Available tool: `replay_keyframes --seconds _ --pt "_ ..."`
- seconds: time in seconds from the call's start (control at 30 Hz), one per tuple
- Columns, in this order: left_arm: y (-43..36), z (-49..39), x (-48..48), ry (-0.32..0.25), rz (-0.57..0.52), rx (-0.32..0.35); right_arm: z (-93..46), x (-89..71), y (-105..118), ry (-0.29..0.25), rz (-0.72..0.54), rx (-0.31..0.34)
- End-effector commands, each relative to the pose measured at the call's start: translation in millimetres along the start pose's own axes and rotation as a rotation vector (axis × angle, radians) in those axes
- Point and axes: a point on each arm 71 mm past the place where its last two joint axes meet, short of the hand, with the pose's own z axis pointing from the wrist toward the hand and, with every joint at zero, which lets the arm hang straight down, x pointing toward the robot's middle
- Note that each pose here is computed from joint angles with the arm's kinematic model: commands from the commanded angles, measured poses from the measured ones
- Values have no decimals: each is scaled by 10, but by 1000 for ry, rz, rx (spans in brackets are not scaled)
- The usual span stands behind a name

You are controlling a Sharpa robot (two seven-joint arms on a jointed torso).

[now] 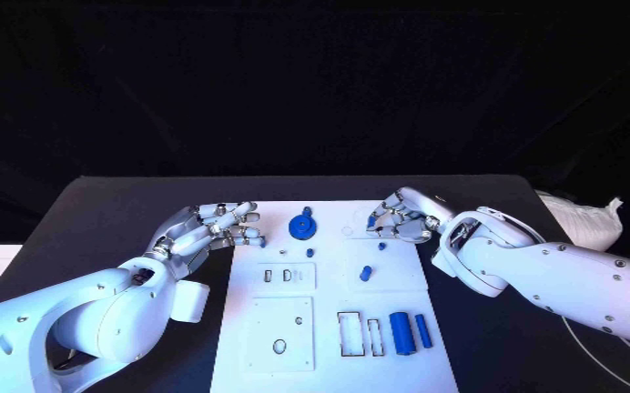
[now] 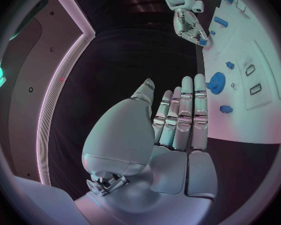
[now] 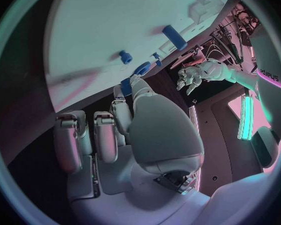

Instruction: Assemble the parts on the task board

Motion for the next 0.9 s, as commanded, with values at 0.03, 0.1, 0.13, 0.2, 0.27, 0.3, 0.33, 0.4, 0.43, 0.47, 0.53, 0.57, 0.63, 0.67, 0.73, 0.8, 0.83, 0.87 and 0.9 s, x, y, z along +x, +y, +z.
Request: replay_keyframes --seconds 0.03,0.1,0.13,0.2,0.27,0.3,0.33,0.4,0.43,0.47,0.53,0.57,0.63,0.67,0.73,0.8,0.83,0.87,0.9 --pt "-3 11 21 20 -9 4 35 45 152 -4 -36 -24" --pt "1 18 19 20 -9 3 65 96 279 5 -52 -56" --pt "2 20 18 19 -9 3 78 116 325 8 -58 -67" --pt "6 27 15 19 -8 3 113 169 445 12 -79 -96" --pt "10 32 14 18 -8 3 147 219 556 11 -103 -123" --pt "12 35 13 18 -8 3 155 232 586 10 -110 -131" --pt "13 37 11 18 -8 2 173 264 653 9 -128 -150" --pt "16 40 6 17 -8 2 195 310 746 8 -155 -176" --pt "17 42 4 16 -7 2 204 333 791 7 -169 -189" --pt "18 43 1 16 -7 2 209 352 826 6 -180 -199" --pt "20 44 -3 15 -7 2 218 398 904 5 -202 -221" --pt "20 45 -5 14 -7 2 221 420 938 5 -211 -230" --pt "21 45 -8 14 -6 1 228 463 997 4 -227 -245" --pt "22 46 -9 13 -6 1 232 482 1021 3 -233 -251" --pt "22 47 -11 13 -6 1 235 518 1058 3 -244 -258" --pt "23 48 -12 13 -6 1 234 559 1097 4 -256 -267" --pt "23 48 -13 13 -6 1 232 581 1116 6 -262 -272" --pt "24 48 -14 12 -6 1 229 604 1135 7 -268 -276" --pt "24 48 -14 12 -6 1 227 624 1150 8 -274 -280"
